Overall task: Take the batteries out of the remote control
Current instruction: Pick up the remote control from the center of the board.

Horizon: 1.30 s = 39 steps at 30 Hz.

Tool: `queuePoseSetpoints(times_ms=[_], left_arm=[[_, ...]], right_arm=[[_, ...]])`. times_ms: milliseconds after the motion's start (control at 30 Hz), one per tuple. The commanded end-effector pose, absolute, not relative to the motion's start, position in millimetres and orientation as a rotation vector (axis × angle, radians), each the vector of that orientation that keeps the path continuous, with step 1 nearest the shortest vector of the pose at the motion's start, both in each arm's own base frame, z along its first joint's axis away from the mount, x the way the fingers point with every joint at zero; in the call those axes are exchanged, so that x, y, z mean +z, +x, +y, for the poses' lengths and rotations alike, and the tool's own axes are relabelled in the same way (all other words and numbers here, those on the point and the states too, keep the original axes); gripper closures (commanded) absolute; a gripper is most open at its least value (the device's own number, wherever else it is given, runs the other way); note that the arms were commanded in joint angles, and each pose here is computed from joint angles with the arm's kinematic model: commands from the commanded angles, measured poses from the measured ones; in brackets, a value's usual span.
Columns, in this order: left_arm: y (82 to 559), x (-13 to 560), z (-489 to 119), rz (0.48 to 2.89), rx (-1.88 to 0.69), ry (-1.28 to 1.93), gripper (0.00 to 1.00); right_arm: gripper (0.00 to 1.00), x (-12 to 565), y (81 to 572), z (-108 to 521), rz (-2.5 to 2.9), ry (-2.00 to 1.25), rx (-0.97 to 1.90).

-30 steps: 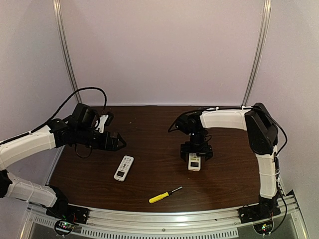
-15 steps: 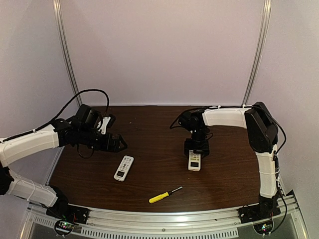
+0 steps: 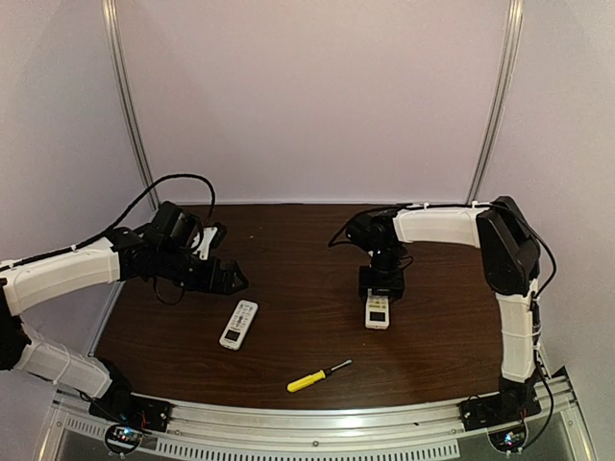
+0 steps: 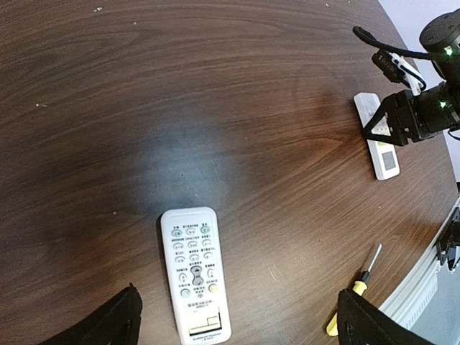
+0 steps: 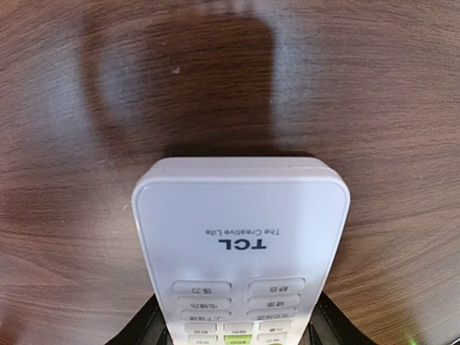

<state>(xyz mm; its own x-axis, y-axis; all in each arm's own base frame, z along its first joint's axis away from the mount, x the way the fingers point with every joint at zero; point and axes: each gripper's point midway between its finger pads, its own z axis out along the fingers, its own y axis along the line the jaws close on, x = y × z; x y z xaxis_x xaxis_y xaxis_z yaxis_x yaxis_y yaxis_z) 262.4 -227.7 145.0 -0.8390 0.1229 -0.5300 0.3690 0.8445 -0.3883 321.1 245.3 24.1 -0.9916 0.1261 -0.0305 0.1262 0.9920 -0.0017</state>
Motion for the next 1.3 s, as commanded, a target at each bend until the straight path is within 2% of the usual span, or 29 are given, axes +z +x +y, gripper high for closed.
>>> queuePoseSetpoints(times_ms=[0, 300, 700, 900, 1267], left_arm=[[269.0, 160.3, -238.2, 2.464, -0.706, 0.397, 0.04], [268.6, 181.8, -247.2, 2.402, -0.789, 0.409, 0.04], [261.7, 260.1, -275.4, 2.146, -1.086, 0.450, 0.03], [252.9, 298.0, -284.7, 1.976, -1.250, 0.457, 0.03], [253.5, 333.6, -291.8, 1.820, -1.349, 0.455, 0.03]], right_arm=[[0.61, 60.4, 332.1, 245.8, 3.007, 0.231, 0.074], [0.61, 134.0, 348.3, 271.9, 2.795, 0.211, 0.422], [0.60, 241.1, 354.9, 303.2, 2.473, 0.138, 0.865], [0.60, 292.6, 351.0, 316.5, 2.297, 0.106, 1.086], [0.60, 351.3, 330.3, 326.5, 2.032, 0.053, 1.394]])
